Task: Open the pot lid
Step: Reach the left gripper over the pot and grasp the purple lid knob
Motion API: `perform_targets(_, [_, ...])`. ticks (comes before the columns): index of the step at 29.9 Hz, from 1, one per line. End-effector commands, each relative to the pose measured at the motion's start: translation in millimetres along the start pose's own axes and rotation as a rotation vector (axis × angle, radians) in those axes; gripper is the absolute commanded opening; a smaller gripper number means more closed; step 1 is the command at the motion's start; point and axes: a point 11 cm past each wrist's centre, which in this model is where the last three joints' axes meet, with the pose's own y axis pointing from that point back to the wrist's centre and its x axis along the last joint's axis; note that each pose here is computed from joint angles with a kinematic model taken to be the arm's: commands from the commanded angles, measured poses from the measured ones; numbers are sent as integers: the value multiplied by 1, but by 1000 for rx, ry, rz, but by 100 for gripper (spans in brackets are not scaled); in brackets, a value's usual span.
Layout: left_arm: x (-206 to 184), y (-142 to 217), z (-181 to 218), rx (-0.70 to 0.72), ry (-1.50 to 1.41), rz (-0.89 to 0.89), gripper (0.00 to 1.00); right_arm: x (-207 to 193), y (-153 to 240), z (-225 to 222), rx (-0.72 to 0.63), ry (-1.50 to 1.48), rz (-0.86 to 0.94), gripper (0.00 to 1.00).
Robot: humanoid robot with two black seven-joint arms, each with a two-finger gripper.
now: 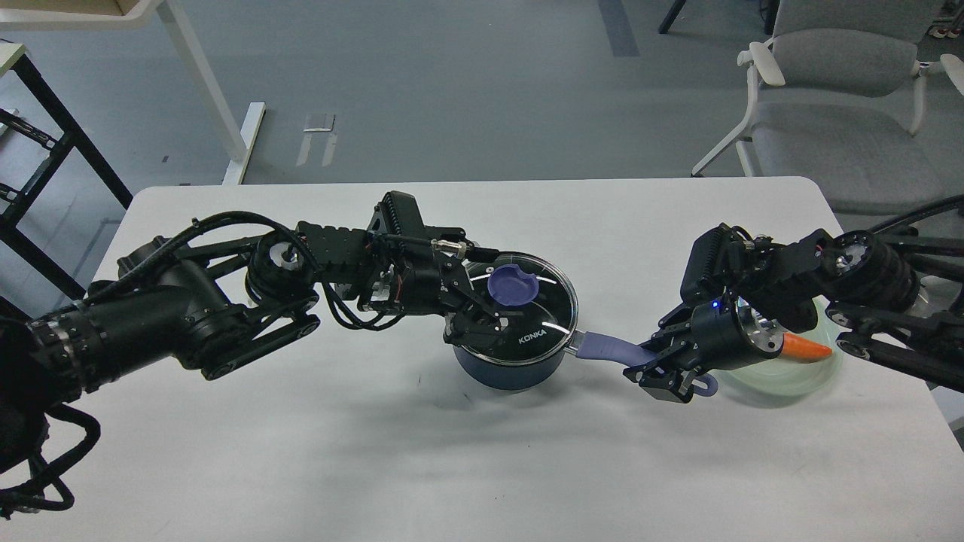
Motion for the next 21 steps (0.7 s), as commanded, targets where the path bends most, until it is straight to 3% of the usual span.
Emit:
perform_targets(1, [-4,0,0,4,6,1,96,0,0,0,0,0,1,28])
perform_targets(5, [-5,0,0,5,1,20,90,0,0,0,0,0,1,28])
perform_targets(17, [-5,0,-2,11,-1,28,52,2,-1,-1,3,1,4,29])
perform_targets(21, [-2,2,-2,10,3,39,50,2,-1,-1,5,3,4,29])
